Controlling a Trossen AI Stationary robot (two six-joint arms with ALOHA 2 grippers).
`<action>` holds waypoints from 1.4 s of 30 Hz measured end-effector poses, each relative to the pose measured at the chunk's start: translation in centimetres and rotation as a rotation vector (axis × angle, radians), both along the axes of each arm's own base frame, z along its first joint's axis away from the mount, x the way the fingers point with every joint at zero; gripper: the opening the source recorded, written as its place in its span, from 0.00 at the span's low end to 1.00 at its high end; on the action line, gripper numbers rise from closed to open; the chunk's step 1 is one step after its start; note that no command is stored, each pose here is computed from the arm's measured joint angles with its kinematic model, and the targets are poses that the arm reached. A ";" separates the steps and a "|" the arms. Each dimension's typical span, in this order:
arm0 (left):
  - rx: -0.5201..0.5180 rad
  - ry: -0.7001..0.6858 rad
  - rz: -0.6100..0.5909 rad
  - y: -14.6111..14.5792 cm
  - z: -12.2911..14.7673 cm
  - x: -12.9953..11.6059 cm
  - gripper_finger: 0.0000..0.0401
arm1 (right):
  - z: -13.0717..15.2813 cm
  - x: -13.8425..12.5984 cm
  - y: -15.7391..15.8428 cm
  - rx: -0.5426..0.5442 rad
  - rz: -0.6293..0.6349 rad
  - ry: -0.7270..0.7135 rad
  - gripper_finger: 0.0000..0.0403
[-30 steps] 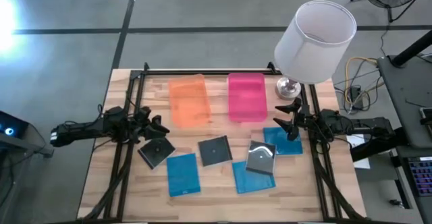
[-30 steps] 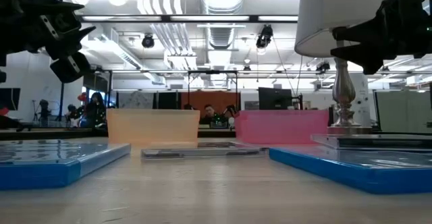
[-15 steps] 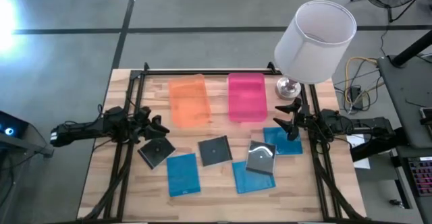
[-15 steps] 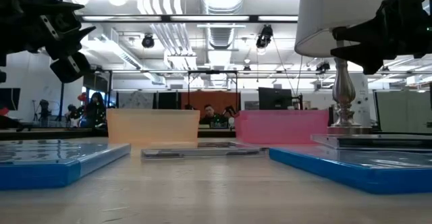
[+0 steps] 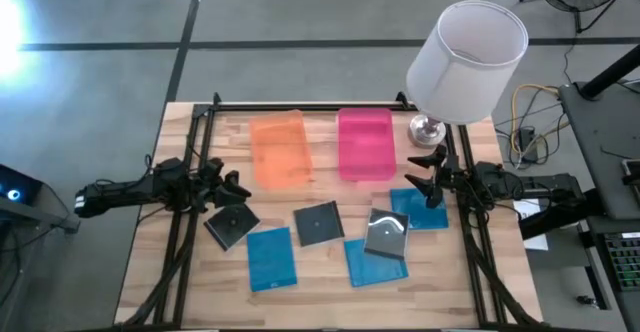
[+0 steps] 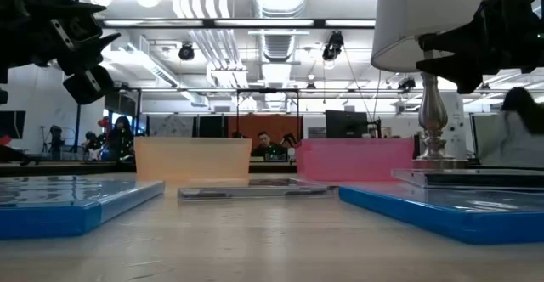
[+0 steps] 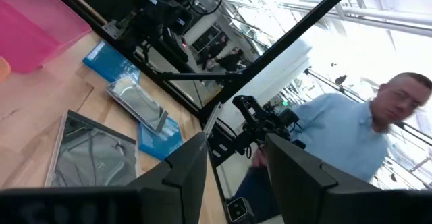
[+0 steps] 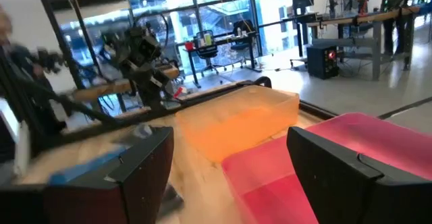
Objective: Pick & place jewel cases by type
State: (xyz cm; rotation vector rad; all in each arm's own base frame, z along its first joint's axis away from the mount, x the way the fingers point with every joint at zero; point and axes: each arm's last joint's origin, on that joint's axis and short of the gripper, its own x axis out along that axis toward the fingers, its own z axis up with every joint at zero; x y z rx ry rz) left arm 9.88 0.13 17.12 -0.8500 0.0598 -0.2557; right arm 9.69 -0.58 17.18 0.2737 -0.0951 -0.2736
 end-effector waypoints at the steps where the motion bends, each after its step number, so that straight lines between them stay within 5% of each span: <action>1: 0.000 0.001 0.000 0.0 0.0 0.0 0.33 | 0.0 0.0 0.0 0.065 0.004 -0.022 0.70; 7: 0.000 0.000 0.000 0.0 0.0 0.0 0.33 | 0.0 0.0 0.1 0.727 0.069 -0.196 0.70; 9: 0.000 0.001 0.000 0.0 0.0 0.0 0.33 | -0.3 0.2 0.1 0.855 0.055 -0.203 0.70; 22: -0.001 0.009 0.000 0.0 -0.1 0.0 0.33 | -0.6 0.5 -0.5 0.944 -0.157 -0.300 0.70; 28: -0.009 0.000 0.028 0.1 0.0 0.0 0.33 | -1.1 1.3 -0.4 1.116 -0.203 -0.267 0.70; 32: -0.110 0.013 0.115 0.3 0.2 0.0 0.33 | 0.4 2.2 0.0 1.224 -0.145 -0.096 0.68; 39: -0.299 -0.070 0.261 0.8 1.6 -0.1 0.33 | 3.0 2.3 1.0 1.314 -0.260 0.571 0.63; 42: -0.287 -0.101 0.362 1.1 1.8 -0.2 0.33 | 4.0 2.3 1.4 1.305 -0.280 0.746 0.63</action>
